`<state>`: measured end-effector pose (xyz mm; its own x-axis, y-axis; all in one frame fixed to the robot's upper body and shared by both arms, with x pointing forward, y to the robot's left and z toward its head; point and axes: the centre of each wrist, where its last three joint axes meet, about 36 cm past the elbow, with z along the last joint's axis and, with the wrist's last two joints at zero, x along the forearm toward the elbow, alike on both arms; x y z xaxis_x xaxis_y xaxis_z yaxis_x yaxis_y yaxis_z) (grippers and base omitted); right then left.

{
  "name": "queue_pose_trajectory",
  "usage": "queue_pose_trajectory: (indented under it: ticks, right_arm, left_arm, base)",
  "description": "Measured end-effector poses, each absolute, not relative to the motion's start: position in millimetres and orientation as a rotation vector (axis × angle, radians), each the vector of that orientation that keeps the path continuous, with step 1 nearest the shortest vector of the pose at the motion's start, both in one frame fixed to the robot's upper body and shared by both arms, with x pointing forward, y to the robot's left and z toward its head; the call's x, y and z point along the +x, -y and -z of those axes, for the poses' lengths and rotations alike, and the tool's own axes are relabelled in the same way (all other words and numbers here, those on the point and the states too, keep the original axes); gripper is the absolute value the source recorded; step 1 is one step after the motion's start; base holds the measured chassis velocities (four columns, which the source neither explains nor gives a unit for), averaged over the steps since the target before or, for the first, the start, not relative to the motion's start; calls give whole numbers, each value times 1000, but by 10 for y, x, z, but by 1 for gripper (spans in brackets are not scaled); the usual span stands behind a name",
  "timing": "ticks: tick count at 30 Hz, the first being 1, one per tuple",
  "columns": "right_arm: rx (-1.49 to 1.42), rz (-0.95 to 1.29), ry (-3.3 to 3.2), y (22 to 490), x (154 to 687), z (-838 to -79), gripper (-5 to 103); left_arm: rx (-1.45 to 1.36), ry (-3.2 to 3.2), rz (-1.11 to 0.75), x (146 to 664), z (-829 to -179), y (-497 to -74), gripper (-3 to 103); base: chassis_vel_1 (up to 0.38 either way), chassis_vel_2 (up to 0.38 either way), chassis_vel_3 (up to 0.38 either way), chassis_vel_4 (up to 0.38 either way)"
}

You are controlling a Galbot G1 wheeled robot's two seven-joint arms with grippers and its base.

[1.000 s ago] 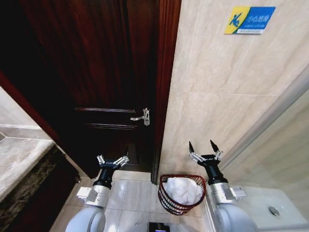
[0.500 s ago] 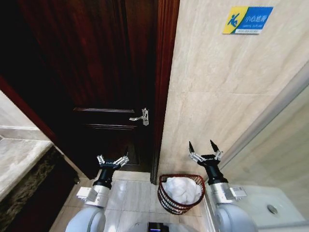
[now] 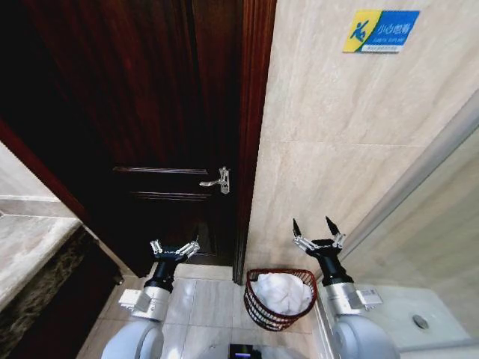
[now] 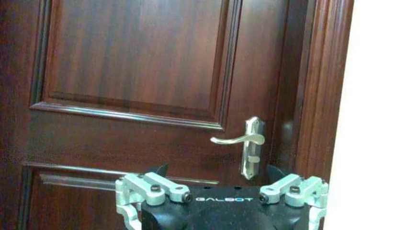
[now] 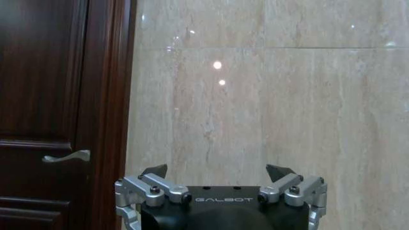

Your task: Discard the used towel into the hamper.

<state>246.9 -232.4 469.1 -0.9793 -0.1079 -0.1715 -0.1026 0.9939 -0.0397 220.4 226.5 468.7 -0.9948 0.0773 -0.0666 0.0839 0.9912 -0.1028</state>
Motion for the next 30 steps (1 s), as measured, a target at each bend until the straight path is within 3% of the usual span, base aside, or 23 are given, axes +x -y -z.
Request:
queue_pose_trajectory:
  ticks: [30]
  right_arm:
    - [-158, 46, -2963, 2324, 2469, -4691, 100]
  left_arm:
    - [124, -3072, 163, 2204, -4687, -2265, 100]
  base:
    - [90, -92, -90, 91]
